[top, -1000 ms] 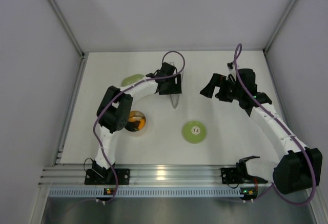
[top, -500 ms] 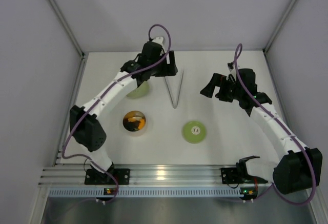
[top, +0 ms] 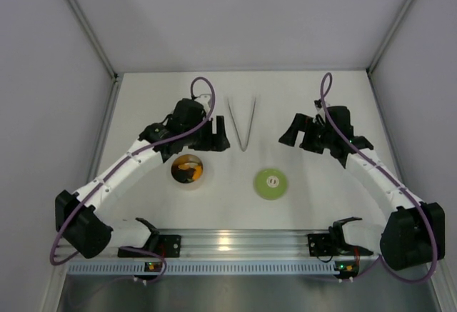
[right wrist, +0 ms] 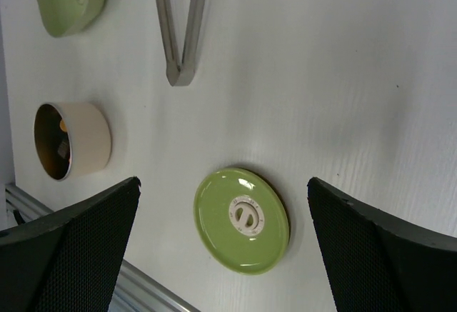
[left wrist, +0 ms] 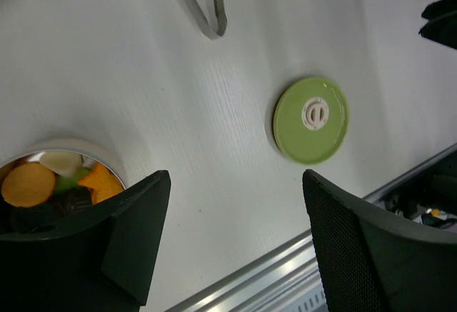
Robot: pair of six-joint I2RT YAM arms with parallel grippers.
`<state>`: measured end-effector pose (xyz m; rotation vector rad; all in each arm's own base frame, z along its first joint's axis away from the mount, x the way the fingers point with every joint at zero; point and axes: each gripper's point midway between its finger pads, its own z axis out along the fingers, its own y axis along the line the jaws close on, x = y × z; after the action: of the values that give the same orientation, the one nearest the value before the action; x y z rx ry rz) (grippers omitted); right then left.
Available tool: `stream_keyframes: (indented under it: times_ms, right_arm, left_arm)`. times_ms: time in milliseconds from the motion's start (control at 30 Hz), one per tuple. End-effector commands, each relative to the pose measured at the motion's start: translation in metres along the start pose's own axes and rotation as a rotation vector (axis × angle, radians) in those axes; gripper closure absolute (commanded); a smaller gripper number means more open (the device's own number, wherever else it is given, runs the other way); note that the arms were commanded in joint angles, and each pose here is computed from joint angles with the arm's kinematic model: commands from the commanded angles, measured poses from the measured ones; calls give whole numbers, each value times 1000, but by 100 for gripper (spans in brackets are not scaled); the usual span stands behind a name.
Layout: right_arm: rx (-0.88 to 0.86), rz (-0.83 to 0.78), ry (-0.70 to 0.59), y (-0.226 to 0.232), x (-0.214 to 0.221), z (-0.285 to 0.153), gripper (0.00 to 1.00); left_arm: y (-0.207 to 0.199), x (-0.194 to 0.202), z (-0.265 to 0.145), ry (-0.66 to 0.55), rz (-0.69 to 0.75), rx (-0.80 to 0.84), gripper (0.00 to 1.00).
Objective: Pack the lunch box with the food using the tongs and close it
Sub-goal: Place the clamp at the center of the board, then pick up the box lid from the center of the board.
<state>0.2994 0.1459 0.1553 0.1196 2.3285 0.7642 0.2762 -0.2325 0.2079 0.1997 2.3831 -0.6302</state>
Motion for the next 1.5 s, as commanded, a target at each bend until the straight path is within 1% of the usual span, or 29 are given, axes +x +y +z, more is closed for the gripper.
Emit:
stream_keyframes:
  times_ms: [0, 167, 333, 400, 533, 600, 733, 900, 967, 1033, 1200, 1467]
  right_arm:
    - [6, 20, -45, -7, -5, 8, 0]
    - [59, 45, -11, -24, 12, 13, 1]
    - [74, 77, 10, -32, 24, 18, 1]
    - [75, 78, 16, -34, 27, 19, 1]
    - [85, 86, 32, -38, 34, 21, 2]
    - [87, 90, 38, -39, 37, 21, 2]
    - [93, 95, 47, -43, 44, 20, 2]
    - [93, 94, 49, -44, 46, 21, 2]
    - [89, 97, 51, -44, 47, 22, 3]
    - [90, 99, 52, -45, 48, 23, 3]
    - [88, 94, 55, -45, 49, 22, 3]
    - [77, 91, 50, -42, 46, 23, 3]
  left_arm:
    - [-27, 19, -10, 14, -1, 118, 21]
    - [-44, 54, 8, 81, -22, 169, 22]
    - [-46, 92, 43, 167, -73, 179, 27]
    - [-57, 105, 57, 194, -79, 212, 28]
    - [-68, 126, 84, 246, -89, 207, 30]
    - [-72, 127, 92, 238, -95, 213, 30]
    - [-69, 138, 109, 266, -110, 195, 34]
    - [-63, 147, 120, 286, -112, 175, 37]
    - [-60, 153, 127, 295, -117, 170, 40]
    - [-63, 155, 133, 290, -125, 187, 41]
    - [-66, 159, 139, 284, -145, 222, 47]
    - [-60, 167, 147, 300, -147, 196, 55]
